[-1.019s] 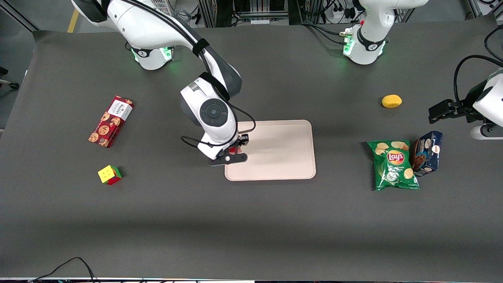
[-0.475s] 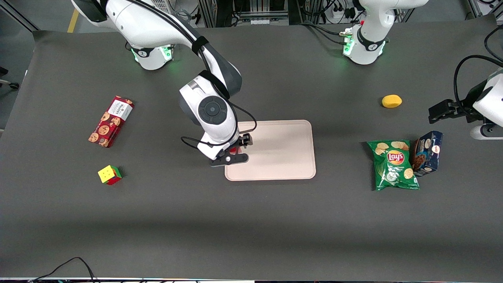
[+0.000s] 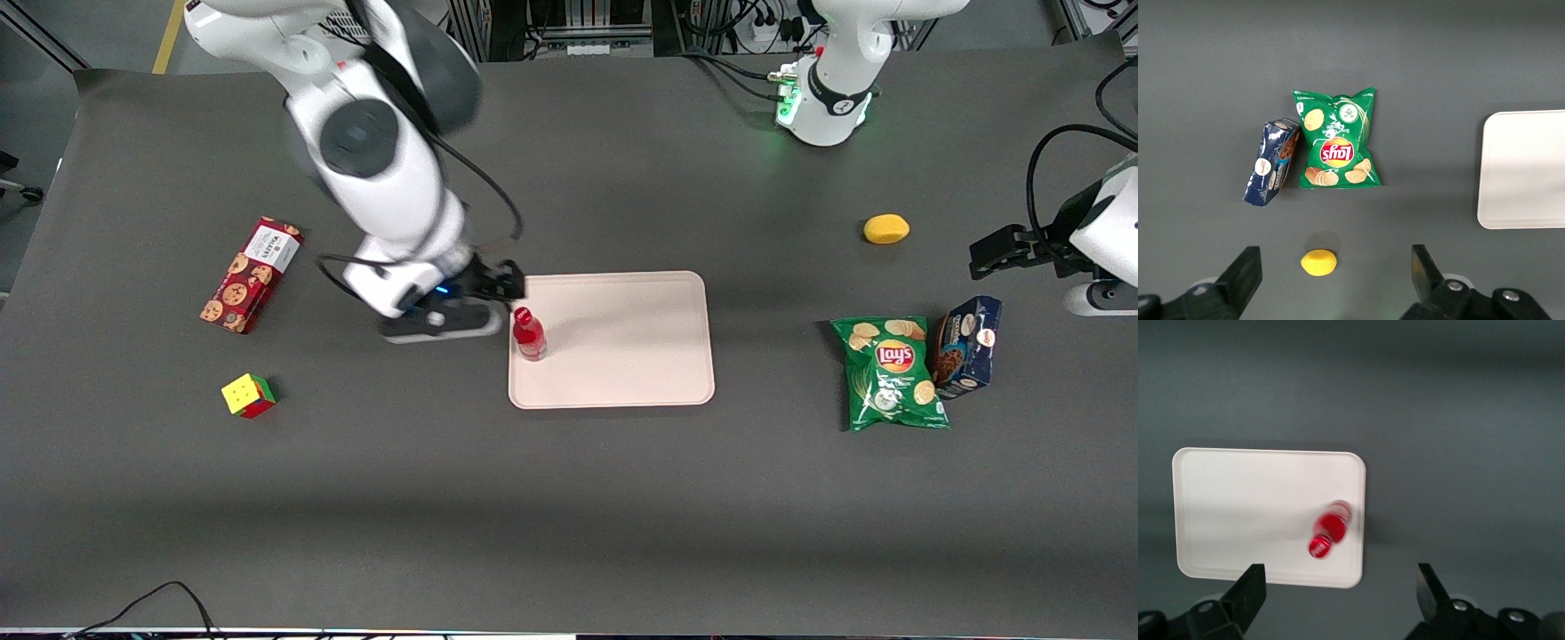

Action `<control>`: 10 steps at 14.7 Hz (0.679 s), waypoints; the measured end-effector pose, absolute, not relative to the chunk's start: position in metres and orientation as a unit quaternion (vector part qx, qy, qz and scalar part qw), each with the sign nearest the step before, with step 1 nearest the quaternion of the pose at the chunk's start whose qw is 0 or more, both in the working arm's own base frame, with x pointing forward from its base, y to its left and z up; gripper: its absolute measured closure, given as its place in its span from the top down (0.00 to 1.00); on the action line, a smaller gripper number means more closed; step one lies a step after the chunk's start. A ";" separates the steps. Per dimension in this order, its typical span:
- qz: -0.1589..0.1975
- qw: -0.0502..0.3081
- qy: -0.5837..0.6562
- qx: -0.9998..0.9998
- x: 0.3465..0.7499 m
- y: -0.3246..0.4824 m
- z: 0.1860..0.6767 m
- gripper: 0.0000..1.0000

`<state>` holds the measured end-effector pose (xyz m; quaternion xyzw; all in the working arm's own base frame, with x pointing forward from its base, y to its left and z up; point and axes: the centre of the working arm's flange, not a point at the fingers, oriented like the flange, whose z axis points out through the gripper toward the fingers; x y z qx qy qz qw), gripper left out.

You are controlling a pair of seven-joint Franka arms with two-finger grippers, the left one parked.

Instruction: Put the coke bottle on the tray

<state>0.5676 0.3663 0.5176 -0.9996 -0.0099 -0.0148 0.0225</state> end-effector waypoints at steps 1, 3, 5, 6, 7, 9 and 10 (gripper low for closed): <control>-0.010 0.020 0.001 -1.000 0.564 0.344 0.542 1.00; -0.004 0.021 0.018 -1.000 0.557 0.310 0.576 1.00; -0.011 0.025 0.034 -0.999 0.552 0.283 0.596 1.00; -0.017 0.022 0.041 -0.999 0.548 0.272 0.603 1.00; -0.023 0.015 0.048 -0.998 0.542 0.259 0.611 1.00; -0.030 0.003 0.057 -0.998 0.528 0.235 0.619 1.00; -0.031 -0.002 0.061 -0.998 0.522 0.220 0.622 1.00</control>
